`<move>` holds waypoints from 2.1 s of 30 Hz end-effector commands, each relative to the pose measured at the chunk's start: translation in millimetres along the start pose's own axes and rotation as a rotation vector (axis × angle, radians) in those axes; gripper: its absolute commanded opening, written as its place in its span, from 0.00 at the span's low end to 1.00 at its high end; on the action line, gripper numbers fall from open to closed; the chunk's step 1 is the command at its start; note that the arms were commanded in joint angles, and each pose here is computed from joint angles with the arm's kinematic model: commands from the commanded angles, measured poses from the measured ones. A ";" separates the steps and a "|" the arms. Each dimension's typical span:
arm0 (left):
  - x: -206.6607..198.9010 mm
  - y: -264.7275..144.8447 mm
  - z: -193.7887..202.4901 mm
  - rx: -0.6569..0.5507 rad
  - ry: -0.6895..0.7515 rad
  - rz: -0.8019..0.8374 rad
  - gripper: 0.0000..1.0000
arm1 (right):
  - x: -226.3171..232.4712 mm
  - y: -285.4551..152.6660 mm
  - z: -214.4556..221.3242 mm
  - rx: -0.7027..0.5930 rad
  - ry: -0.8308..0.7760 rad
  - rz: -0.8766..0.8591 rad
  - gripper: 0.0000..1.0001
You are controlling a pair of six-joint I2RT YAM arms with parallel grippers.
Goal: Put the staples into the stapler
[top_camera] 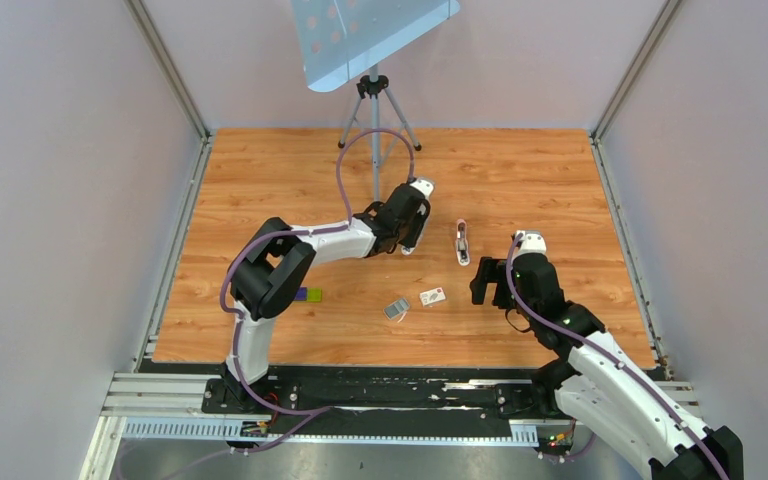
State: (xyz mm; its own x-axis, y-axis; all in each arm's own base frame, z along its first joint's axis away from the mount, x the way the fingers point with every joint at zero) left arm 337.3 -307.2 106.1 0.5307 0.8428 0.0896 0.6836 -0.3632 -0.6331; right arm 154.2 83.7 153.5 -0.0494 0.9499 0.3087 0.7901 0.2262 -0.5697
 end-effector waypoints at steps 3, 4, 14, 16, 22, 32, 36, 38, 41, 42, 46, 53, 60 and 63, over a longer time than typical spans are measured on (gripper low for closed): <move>-2.0 -0.9 12.2 0.026 0.008 0.008 0.36 | -4.0 -0.6 -5.3 -0.027 0.006 0.035 1.00; -1.9 -1.1 12.7 0.027 0.006 0.009 0.36 | -4.0 -0.4 -5.0 -0.025 0.006 0.035 1.00; -2.4 -11.3 5.5 -0.012 -0.019 0.029 0.36 | 0.3 1.5 -7.6 -0.022 0.015 0.009 1.00; -1.9 -17.7 -1.5 -0.037 -0.032 0.032 0.36 | 2.7 1.8 -10.0 -0.021 0.017 -0.001 1.00; -1.3 -47.4 -26.8 -0.142 -0.082 0.077 0.37 | 14.3 2.7 -30.0 -0.057 0.049 -0.019 1.00; 0.1 -58.3 -2.4 -0.158 -0.174 0.090 0.36 | 65.3 48.3 -101.1 -0.079 -0.005 -0.211 0.69; 0.3 -57.4 8.1 -0.151 -0.225 0.099 0.36 | 80.4 83.8 -125.3 -0.064 -0.057 -0.273 0.58; 2.0 -56.6 11.0 -0.151 -0.241 0.099 0.36 | 83.4 102.3 -133.6 -0.036 -0.052 -0.313 0.52; 6.5 -50.9 14.8 -0.124 -0.277 0.097 0.35 | 85.1 128.2 -141.0 0.015 -0.023 -0.365 0.48; 7.9 -47.9 16.0 -0.115 -0.292 0.105 0.35 | 85.0 136.2 -142.4 0.030 -0.013 -0.375 0.48; 11.3 -40.8 20.9 -0.113 -0.355 0.149 0.35 | 82.7 169.7 -141.3 0.106 0.020 -0.414 0.49; 9.9 -29.5 28.9 -0.093 -0.333 0.181 0.35 | 83.9 206.3 -139.5 0.211 0.056 -0.506 0.44; 9.1 -24.2 36.2 -0.066 -0.313 0.182 0.35 | 82.3 216.5 -127.2 0.299 0.077 -0.542 0.41; 9.3 -21.2 40.1 -0.058 -0.313 0.176 0.34 | 81.1 214.0 -123.3 0.316 0.075 -0.547 0.40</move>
State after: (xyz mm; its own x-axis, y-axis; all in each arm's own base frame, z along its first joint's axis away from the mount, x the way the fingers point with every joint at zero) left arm 306.0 -274.2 96.9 0.4579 0.8479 -0.2672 0.6327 -0.5219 -0.5721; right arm 397.2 186.5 150.7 -0.3423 0.6915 0.6362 0.4876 0.7095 -0.5088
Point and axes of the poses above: each gripper's point midway between its finger pads, its own y axis out along the fingers, its own x axis along the line the jaws close on, z = x × y, the point moved 9 cm from there along -y, back along the fingers, and after that the axes turned 6 degrees about y, right-handed, at the moved point
